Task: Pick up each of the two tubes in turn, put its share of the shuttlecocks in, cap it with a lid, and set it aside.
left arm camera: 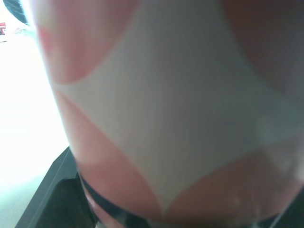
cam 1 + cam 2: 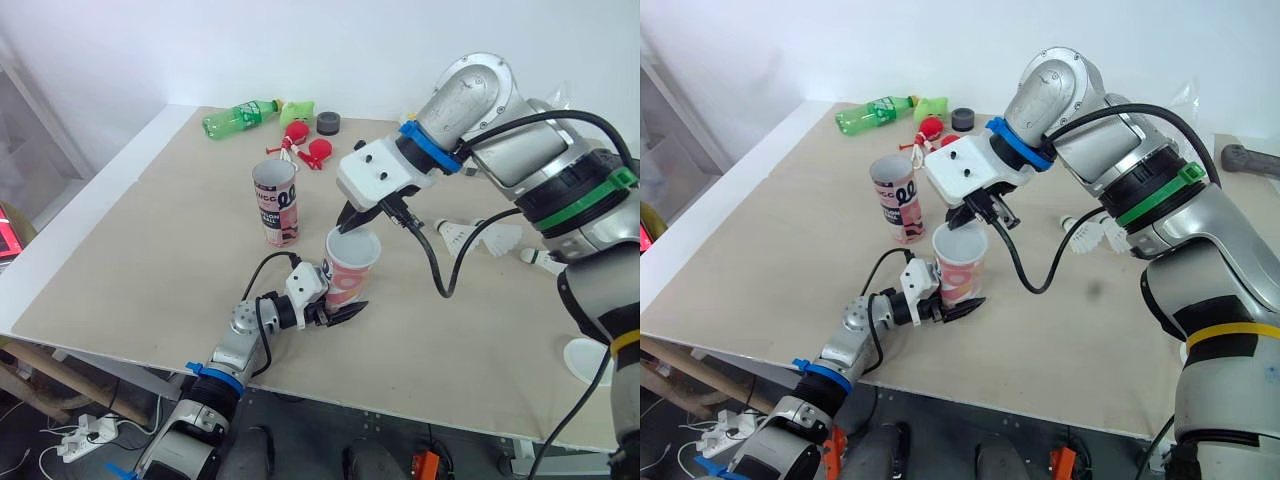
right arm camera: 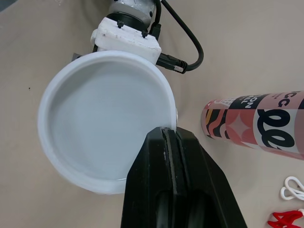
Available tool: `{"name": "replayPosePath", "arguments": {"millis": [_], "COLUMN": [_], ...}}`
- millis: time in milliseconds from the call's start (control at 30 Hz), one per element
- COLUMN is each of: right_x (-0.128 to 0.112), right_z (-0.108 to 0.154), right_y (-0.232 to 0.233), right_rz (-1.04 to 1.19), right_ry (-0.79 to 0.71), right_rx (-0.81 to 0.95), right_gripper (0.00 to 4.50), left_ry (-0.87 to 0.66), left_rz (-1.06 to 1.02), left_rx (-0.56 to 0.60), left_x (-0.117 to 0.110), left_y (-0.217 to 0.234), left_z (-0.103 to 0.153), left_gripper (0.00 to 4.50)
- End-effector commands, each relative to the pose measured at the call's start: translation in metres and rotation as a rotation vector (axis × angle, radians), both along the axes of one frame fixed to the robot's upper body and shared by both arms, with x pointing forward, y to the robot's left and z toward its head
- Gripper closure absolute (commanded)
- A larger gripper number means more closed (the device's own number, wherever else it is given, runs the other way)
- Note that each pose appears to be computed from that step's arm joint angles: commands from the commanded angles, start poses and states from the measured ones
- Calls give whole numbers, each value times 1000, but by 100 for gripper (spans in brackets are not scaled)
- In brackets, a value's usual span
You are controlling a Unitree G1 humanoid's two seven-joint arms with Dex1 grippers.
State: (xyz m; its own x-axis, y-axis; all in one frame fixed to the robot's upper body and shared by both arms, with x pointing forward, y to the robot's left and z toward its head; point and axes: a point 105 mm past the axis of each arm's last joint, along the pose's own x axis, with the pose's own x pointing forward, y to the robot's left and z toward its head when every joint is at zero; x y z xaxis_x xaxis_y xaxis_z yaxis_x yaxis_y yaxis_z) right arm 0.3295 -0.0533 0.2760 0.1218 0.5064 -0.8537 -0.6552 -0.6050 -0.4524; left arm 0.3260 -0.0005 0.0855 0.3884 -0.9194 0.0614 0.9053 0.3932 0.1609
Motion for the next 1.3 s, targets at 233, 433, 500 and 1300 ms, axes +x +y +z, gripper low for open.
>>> {"name": "replayPosePath", "arguments": {"millis": [233, 433, 500, 1300], "right_x": [-3, -3, -5, -24], "right_z": [-4, 8, 15, -28], "right_y": [-3, 0, 1, 5], "right_rz": [12, 5, 4, 7], "right_ry": [9, -2, -5, 207], "right_rx": [-34, 8, 30, 0], "right_gripper": [151, 6, 35, 446], "left_ry": [105, 103, 103, 97], "left_rz": [22, 21, 20, 17], "left_rx": [35, 36, 37, 40], "left_x": [-4, -3, -3, -2], "left_y": [4, 5, 5, 4], "left_z": [-28, -28, -28, -27], "left_gripper": [120, 120, 120, 120]}}
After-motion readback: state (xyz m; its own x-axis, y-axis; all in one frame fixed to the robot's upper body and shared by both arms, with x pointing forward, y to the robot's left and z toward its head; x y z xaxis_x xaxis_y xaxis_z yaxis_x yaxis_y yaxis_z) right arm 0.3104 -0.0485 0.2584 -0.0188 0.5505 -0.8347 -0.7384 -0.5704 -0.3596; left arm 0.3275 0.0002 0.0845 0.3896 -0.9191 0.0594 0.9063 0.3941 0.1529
